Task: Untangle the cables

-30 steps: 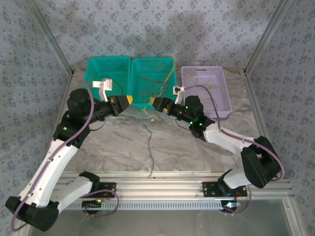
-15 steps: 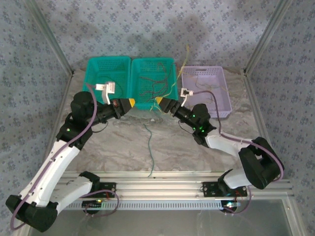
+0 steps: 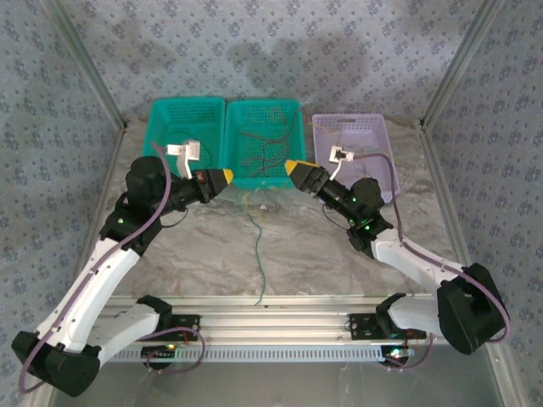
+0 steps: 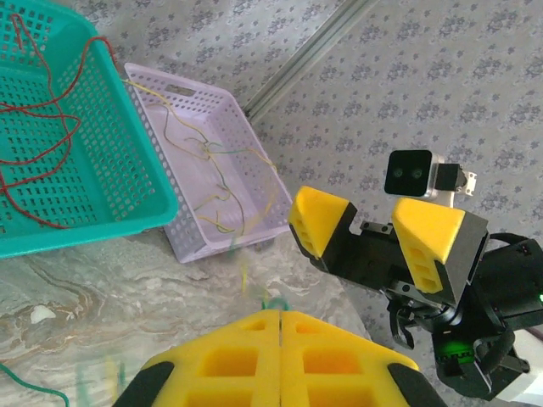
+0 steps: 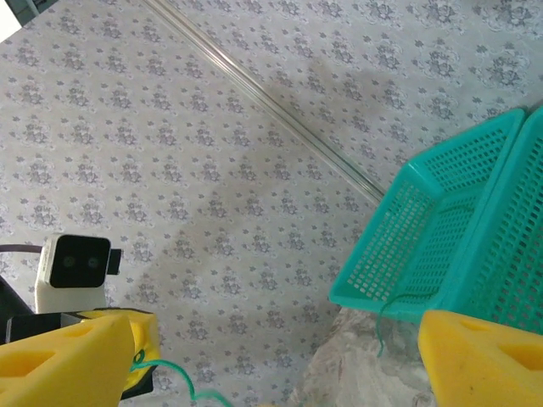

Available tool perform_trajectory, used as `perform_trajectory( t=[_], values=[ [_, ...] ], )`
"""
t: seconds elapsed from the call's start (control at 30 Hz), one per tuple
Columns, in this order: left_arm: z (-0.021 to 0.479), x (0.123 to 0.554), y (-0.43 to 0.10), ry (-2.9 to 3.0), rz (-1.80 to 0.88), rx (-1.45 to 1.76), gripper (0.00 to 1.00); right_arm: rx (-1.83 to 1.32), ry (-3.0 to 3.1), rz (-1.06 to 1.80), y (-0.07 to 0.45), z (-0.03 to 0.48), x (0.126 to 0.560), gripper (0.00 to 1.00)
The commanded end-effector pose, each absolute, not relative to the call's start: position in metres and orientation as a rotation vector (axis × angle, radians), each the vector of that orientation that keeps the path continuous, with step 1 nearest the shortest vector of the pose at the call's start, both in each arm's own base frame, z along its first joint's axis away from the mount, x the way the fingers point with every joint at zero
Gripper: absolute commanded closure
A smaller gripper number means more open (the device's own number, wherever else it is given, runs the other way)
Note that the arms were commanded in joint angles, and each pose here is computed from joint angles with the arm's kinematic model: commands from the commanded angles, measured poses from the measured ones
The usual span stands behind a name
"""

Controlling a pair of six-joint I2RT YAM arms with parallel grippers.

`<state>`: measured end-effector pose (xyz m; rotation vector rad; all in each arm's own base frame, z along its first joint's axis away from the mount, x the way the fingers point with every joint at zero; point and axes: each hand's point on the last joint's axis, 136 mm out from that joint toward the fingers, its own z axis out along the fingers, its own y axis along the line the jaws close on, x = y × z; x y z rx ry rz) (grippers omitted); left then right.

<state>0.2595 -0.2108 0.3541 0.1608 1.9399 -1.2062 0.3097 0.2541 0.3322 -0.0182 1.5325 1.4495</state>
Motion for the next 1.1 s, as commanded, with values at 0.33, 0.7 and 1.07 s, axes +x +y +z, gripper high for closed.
perform_trajectory(
  t=[0.33, 0.7, 1.07],
  values=[
    [0.364, 0.257, -0.207, 1.901, -1.180, 0.169, 1.00, -0.002, 1.637, 1.489, 0.261, 0.304, 0.307, 0.11],
    [0.364, 0.260, -0.207, 1.888, -1.187, 0.151, 1.00, -0.010, 1.705, 1.430, 0.266, 0.299, 0.294, 0.10],
    [0.365, 0.256, -0.209, 1.867, -1.220, 0.146, 1.00, 0.082, 1.651, 1.590, 0.295, 0.299, 0.321, 0.12]
  ],
)
